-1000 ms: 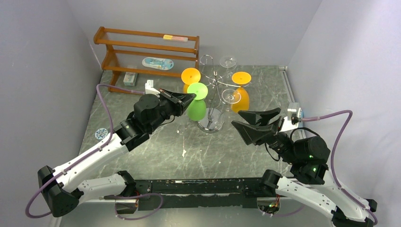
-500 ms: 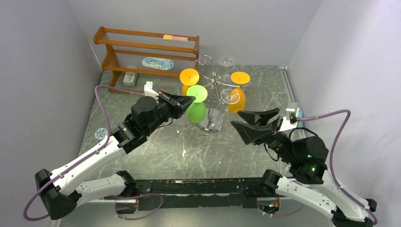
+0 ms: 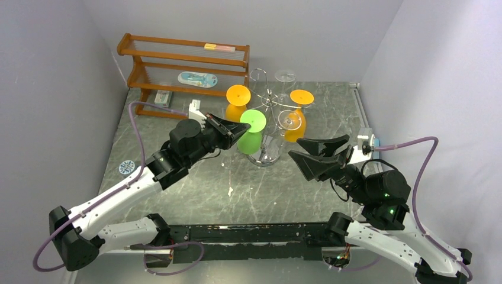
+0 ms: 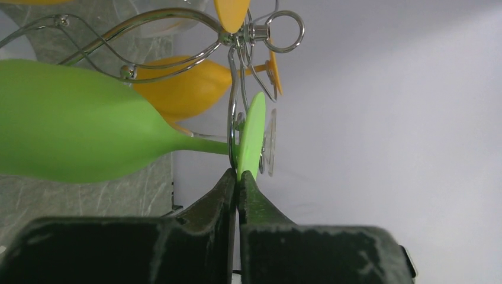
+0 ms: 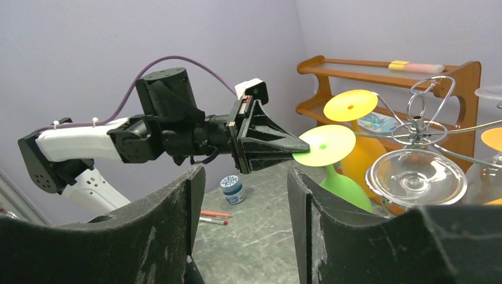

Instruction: Place the wine glass upside down on the wine glass rack

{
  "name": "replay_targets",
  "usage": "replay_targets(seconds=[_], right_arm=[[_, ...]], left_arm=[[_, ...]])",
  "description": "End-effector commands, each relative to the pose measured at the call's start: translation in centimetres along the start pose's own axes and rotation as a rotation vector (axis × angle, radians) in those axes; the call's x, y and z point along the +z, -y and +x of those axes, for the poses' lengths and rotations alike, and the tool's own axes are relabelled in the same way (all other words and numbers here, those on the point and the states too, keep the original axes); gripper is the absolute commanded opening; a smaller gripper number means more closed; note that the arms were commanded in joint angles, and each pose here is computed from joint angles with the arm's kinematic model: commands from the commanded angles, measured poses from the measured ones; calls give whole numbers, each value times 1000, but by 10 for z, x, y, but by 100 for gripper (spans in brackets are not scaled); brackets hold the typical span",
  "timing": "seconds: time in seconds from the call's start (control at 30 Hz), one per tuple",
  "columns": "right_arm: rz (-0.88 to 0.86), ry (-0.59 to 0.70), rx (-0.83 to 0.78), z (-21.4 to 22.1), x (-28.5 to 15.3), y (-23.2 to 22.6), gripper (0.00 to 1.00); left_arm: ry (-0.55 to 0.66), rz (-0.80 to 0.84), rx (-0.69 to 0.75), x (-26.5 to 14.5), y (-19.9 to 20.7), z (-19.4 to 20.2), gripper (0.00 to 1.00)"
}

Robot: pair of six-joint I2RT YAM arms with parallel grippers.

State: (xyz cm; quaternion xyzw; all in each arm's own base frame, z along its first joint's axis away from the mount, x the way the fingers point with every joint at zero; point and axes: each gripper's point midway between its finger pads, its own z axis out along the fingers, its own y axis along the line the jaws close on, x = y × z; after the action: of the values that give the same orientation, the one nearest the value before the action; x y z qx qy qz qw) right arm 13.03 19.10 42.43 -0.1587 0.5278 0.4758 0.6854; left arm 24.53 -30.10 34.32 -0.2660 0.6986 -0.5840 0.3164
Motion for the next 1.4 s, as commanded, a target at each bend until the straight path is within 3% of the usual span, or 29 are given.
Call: replay_targets(seconds=[0.0,0.17,0.33,0.5,0.6,0.73,0.9,1.0,1.2,1.37], right_arm=[[7,12,3,-1,-1,1,57],[10,16,0,-4,-3,1,57],[10,16,0,-5,-3,1,57],[23,3,4,-4,-4,3,57],[41,-14,10,-1,-5,6,57],[61,-18,26,0,-7,9,57],[90,-19,39,1,-7,13,57],[105,-21,43,2,-8,16,57],[42,-16,33,-3,-8,4,57],[21,-17,30,-6,-8,0,57]], left_arm=[[-64,24,63,5,8,12,12],[-53,25,82,3,9,9,34],[-47,46,131,-9,14,6,63],[-77,81,292,-25,13,10,85],[-82,81,480,-38,4,6,88],[9,-104,653,-58,-33,-24,88],[178,-289,724,-82,-68,-65,80],[214,-364,742,-82,-84,-75,80],[215,-530,783,-54,-107,-83,96],[131,-567,778,-20,-108,-89,96]])
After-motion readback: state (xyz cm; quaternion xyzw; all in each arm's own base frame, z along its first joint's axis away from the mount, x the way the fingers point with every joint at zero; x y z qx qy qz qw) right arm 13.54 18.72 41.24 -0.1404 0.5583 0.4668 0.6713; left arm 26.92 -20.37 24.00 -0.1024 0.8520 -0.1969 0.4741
